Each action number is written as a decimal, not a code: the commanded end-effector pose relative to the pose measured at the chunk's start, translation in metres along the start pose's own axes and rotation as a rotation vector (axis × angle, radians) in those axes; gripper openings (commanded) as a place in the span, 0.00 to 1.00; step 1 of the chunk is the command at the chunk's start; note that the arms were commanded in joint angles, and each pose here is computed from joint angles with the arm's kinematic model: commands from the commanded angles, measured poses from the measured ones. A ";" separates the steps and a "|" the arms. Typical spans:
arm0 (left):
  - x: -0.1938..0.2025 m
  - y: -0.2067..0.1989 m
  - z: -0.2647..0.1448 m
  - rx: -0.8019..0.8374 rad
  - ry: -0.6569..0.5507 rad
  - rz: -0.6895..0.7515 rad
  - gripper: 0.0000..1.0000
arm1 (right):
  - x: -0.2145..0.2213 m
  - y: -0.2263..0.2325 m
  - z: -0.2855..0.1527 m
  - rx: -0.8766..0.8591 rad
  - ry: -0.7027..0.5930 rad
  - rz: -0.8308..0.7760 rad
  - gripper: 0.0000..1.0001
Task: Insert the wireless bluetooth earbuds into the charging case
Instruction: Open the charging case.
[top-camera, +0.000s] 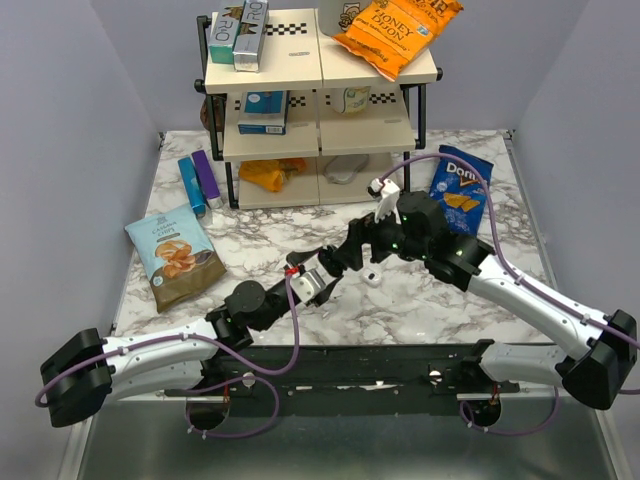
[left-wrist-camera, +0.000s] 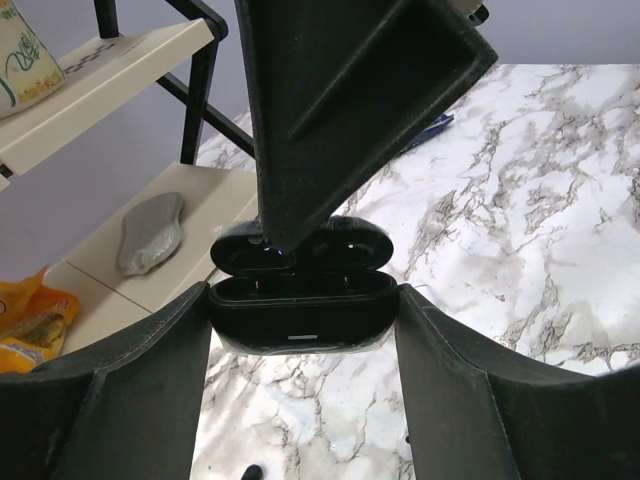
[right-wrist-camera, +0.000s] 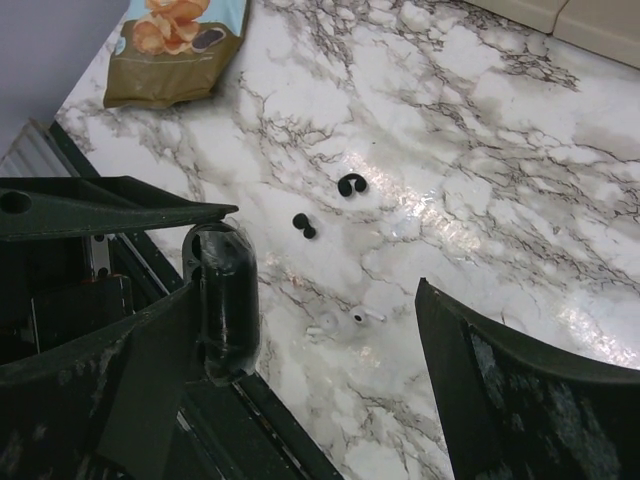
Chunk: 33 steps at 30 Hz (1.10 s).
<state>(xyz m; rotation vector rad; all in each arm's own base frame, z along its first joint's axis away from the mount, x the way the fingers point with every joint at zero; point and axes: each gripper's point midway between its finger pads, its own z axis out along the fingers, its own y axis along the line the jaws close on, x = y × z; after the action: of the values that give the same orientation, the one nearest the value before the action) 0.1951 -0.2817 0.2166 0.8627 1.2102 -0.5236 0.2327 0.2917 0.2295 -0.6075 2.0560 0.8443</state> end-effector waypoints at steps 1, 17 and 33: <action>-0.008 0.003 -0.003 -0.021 -0.032 0.005 0.00 | -0.013 -0.004 -0.010 0.045 -0.045 0.005 0.96; -0.014 0.005 -0.002 -0.031 -0.040 -0.003 0.00 | -0.015 0.026 -0.005 -0.123 -0.014 -0.006 0.63; -0.015 0.005 0.000 -0.031 -0.044 -0.007 0.00 | -0.007 0.027 0.008 -0.147 0.035 -0.014 0.47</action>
<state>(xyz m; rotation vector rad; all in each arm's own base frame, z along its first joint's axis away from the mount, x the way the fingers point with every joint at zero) 0.1942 -0.2796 0.2206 0.8455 1.2054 -0.5203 0.2246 0.3099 0.2298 -0.6863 2.0604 0.9502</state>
